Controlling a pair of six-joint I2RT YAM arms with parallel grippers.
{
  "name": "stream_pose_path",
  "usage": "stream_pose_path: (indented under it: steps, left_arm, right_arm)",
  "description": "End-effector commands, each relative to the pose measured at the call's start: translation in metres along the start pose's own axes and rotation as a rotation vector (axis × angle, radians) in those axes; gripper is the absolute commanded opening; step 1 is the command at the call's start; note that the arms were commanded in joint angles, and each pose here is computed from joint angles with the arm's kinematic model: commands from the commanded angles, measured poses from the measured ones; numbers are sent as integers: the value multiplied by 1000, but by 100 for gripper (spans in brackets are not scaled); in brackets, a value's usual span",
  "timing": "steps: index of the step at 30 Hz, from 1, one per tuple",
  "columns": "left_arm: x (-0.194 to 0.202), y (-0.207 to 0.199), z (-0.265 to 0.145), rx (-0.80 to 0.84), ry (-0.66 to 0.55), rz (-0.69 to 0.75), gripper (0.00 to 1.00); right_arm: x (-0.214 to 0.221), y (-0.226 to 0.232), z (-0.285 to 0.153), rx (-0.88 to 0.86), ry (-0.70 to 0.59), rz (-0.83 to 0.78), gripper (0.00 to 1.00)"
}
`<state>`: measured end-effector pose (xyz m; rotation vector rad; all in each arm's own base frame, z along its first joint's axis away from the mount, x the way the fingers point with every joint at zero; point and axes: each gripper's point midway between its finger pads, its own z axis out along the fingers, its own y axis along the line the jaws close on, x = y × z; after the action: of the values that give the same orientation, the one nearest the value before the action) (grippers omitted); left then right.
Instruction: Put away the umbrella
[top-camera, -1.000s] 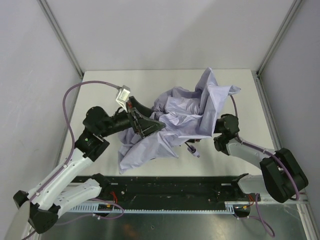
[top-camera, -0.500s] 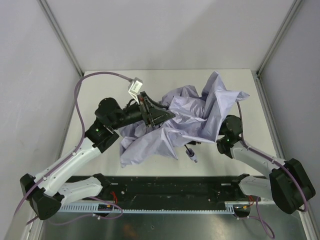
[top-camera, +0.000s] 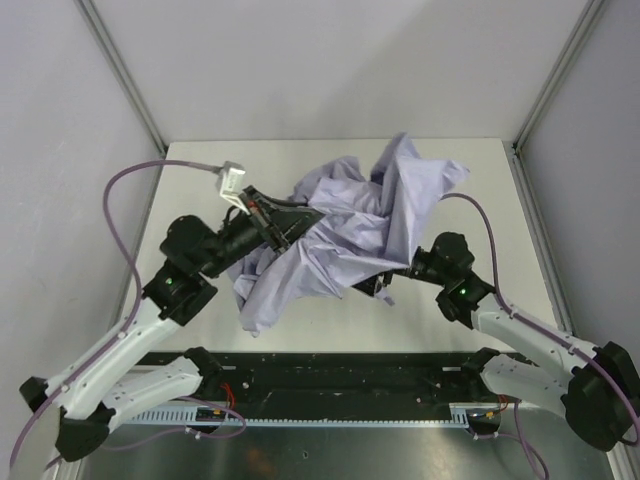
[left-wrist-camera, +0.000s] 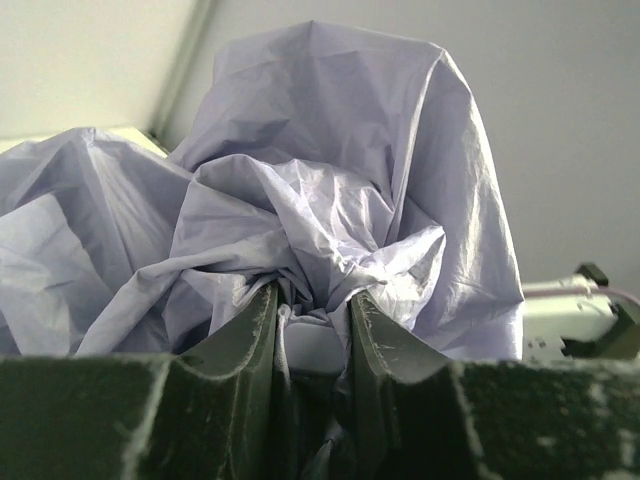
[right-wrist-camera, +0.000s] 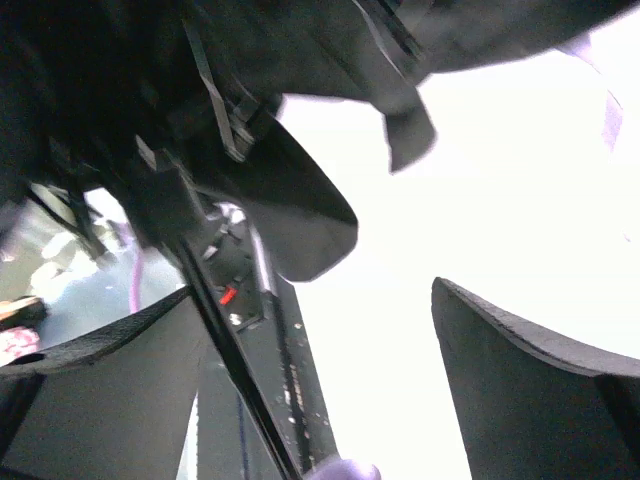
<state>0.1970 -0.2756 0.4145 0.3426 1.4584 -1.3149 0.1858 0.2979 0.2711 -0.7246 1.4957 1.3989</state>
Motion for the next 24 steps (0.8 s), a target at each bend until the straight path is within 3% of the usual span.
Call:
stream_pose_path:
  steps: [1, 11, 16, 21, 23, 24]
  left_arm:
    - [-61, 0, -21, -114, -247, 34, 0]
    - [-41, 30, -20, -272, -130, -110, 0]
    - [-34, 40, -19, -301, -92, -174, 0]
    - [-34, 44, -19, -291, -72, -246, 0]
    - [-34, 44, -20, -285, -70, -254, 0]
    - [-35, 42, -20, -280, -68, -254, 0]
  right_arm:
    - [13, -34, -5, 256, 46, -43, 95]
    - [-21, 1, 7, 309, -135, -256, 99]
    - [-23, 6, 24, 369, -176, -370, 92]
    - [-24, 0, 40, 415, -234, -381, 75]
    - [-24, -2, 45, 414, -248, -381, 55]
    - [-24, -2, 47, 401, -250, -380, 39]
